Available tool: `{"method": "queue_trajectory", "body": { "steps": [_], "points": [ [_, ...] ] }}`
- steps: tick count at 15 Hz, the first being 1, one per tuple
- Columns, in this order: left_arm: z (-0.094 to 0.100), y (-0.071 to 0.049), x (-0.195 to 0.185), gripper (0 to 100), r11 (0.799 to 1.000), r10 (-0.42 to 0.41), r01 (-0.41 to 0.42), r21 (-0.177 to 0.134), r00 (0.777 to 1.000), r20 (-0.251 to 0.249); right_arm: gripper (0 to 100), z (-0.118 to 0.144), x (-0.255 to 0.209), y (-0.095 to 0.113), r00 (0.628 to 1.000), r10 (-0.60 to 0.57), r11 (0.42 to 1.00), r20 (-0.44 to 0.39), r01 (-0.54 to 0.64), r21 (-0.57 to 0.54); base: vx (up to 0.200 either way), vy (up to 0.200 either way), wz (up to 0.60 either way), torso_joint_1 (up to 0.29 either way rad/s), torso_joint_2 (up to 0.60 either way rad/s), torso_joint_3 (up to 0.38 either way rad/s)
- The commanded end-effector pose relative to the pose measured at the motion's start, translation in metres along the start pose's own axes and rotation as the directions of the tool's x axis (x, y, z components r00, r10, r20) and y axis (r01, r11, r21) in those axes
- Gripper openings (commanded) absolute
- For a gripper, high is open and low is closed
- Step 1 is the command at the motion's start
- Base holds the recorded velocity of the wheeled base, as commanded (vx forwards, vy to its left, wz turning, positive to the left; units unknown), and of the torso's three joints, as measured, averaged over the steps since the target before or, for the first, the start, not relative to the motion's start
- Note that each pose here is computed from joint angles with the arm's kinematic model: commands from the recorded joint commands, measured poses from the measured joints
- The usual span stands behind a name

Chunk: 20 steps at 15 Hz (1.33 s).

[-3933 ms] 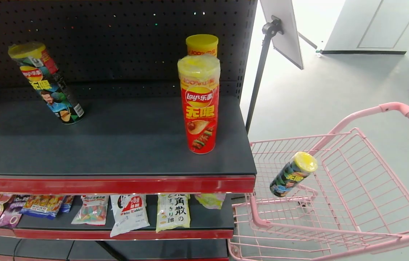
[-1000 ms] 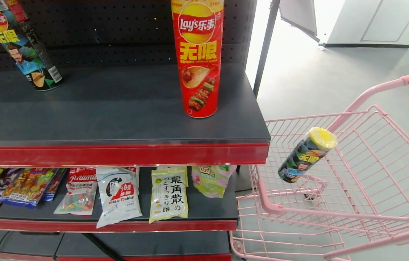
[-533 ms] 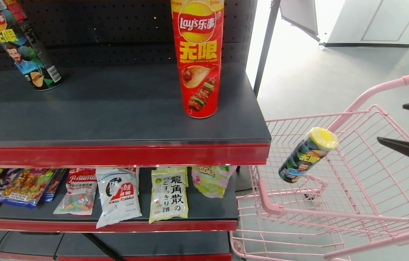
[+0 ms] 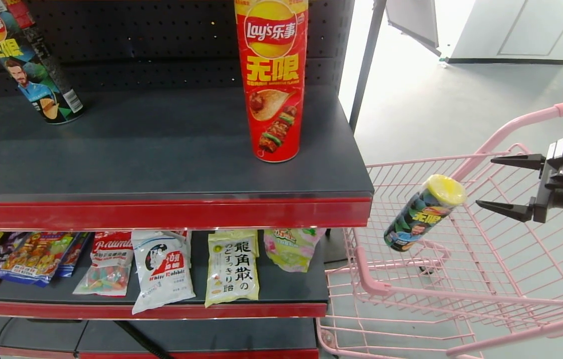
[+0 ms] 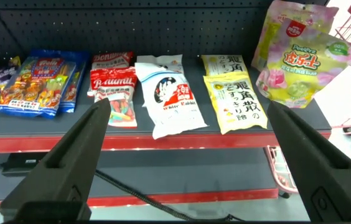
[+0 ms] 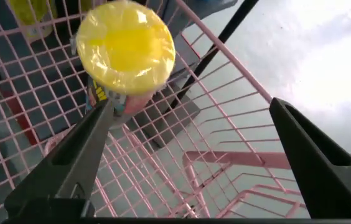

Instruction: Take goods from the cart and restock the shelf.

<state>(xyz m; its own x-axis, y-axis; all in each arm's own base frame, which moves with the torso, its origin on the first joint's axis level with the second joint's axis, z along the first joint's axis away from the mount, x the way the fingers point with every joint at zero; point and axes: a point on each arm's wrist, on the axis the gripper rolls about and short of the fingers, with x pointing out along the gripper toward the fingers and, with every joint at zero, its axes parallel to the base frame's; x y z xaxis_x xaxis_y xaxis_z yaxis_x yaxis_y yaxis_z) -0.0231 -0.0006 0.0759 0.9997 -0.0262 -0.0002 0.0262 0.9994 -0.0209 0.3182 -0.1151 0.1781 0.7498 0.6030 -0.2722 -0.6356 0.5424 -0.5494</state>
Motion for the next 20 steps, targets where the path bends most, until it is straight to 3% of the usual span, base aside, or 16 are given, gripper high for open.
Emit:
{"method": "queue_trajectory", "body": {
  "steps": [1,12,17,20],
  "points": [
    [0.000,0.000,0.000,100,1.000,0.000,0.000,-0.001,1.000,-0.001,100,-0.024,0.011,0.004,0.999,0.033,0.999,-0.016,-0.033,0.030,0.000,0.000,0.00,0.000,0.00,0.000],
    [0.000,0.000,0.000,100,1.000,0.000,0.000,-0.001,1.000,-0.001,100,-0.051,0.063,0.026,0.985,0.174,0.978,0.013,-0.174,0.111,0.000,0.000,0.00,0.000,0.00,0.000],
    [0.000,0.000,0.000,100,1.000,0.000,0.000,-0.001,1.000,-0.001,100,-0.047,0.102,0.032,0.968,0.245,0.961,0.057,-0.250,0.116,0.000,0.000,0.00,0.000,0.00,0.000],
    [0.000,0.000,0.000,100,1.000,0.000,0.000,-0.001,1.000,-0.001,100,-0.031,0.126,0.039,0.949,0.296,0.942,0.105,-0.309,0.133,0.000,0.000,0.00,0.000,0.00,0.000]
  ]
}}
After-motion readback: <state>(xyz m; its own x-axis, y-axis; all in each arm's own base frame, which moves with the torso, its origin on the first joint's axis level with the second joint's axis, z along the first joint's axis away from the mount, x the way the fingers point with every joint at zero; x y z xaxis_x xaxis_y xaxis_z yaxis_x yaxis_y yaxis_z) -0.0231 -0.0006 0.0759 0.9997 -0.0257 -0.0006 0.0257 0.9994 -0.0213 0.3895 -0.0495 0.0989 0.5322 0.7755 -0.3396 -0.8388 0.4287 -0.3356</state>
